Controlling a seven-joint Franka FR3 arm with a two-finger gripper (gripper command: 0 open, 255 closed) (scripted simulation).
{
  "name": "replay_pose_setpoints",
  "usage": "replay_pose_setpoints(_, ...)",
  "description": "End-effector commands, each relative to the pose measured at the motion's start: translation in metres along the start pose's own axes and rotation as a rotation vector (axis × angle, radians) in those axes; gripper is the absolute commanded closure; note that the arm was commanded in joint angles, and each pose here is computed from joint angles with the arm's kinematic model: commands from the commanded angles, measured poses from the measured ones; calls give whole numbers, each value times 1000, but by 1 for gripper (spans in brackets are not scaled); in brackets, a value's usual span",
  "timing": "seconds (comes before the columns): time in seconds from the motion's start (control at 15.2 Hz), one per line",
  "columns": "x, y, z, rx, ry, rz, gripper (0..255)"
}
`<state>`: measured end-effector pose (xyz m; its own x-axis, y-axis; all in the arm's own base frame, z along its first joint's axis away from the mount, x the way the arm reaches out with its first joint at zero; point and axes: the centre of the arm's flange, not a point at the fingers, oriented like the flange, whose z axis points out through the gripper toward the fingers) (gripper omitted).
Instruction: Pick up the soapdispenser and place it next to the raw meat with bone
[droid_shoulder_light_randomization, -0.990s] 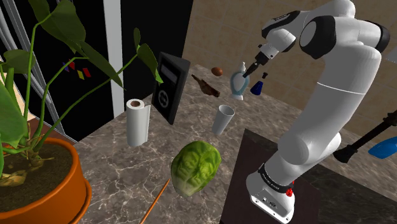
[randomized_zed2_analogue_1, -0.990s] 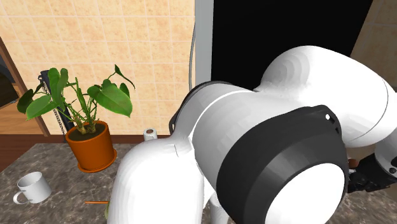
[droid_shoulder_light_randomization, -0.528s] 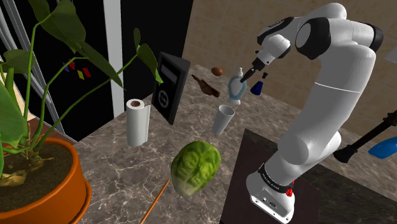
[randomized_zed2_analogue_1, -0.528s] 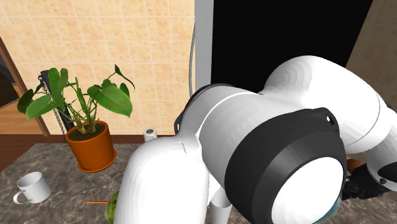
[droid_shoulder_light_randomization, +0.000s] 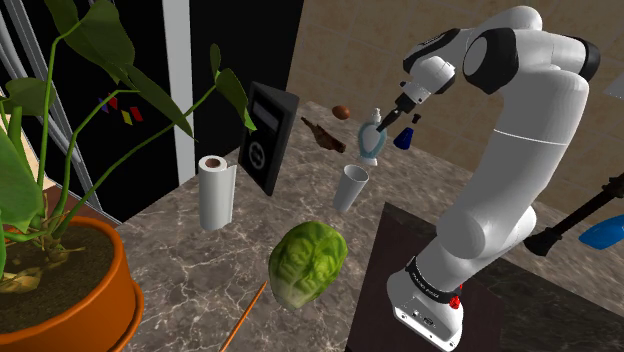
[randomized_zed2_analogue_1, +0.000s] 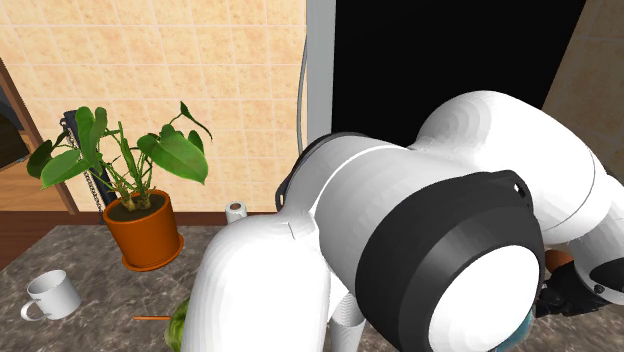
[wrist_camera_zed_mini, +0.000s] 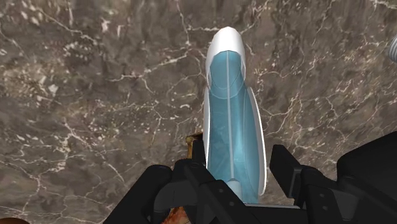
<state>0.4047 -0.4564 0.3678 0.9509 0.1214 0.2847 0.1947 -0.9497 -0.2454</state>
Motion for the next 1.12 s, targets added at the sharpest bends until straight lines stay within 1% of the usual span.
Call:
replay_pose_setpoints(0.0, 0, 0, 0, 0, 0, 0, 0)
replay_pose_setpoints(0.33, 0, 0, 0, 0, 0, 0, 0)
replay_pose_setpoints(0.59, 0, 0, -50, 0, 0, 0, 0)
replay_pose_setpoints(1.06, 0, 0, -50, 0, 0, 0, 0)
